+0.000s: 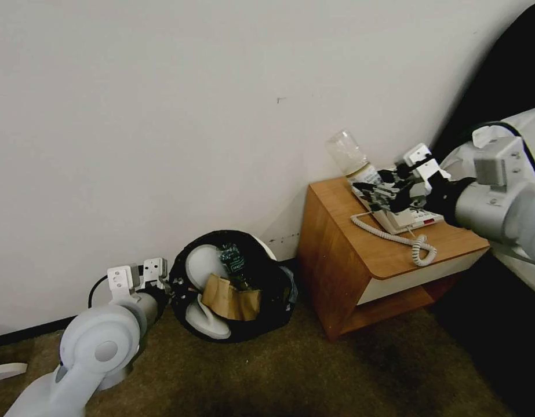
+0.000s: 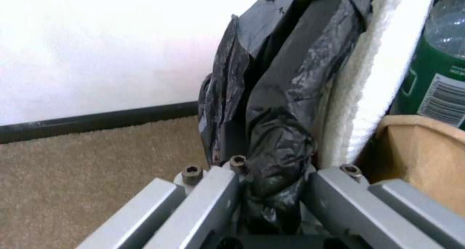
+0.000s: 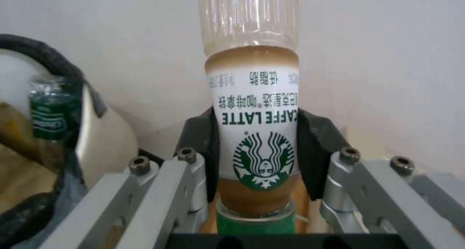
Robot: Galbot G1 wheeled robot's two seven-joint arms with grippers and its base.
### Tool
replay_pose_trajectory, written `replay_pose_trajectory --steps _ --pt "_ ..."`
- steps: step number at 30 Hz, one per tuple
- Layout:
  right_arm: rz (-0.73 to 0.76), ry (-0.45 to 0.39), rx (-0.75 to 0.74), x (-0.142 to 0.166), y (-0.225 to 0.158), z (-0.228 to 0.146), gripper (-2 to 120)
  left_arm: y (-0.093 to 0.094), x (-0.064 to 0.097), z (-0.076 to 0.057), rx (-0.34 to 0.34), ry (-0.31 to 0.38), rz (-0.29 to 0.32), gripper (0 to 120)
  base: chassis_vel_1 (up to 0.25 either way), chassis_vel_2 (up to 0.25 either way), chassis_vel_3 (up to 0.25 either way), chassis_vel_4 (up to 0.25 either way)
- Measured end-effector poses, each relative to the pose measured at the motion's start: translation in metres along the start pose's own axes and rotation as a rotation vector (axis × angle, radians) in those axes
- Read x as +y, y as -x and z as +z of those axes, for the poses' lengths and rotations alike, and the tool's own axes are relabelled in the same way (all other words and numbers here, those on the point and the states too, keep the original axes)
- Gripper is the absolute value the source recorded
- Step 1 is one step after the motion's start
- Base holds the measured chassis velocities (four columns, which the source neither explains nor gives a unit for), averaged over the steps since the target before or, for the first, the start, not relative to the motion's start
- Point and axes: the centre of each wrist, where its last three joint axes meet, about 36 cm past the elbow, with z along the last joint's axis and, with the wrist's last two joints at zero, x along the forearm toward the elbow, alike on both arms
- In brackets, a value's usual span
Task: Pick up the trash bin, then pick up the garbage from the floor and place it into the trash bin.
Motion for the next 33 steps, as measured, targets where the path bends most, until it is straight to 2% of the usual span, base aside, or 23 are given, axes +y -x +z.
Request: replay_pose_trajectory --steps 9,17,33 --pt "-0.069 -0.058 -0.021 0.01 0.011 -0.028 31 0.005 -0.009 -0.006 -0.003 -0.001 -0.012 0 0.0 0.0 0.0 0.0" --pt "-0.135 -0.091 -0.027 0.024 0.024 -0.042 31 0.009 -0.01 -0.011 -0.011 -0.001 -0.019 0 0.0 0.0 0.0 0.0" --pt "-0.367 -0.169 -0.022 0.077 0.079 -0.057 31 0.016 -0.007 -0.008 -0.004 -0.005 -0.039 0 0.0 0.0 0.0 0.0"
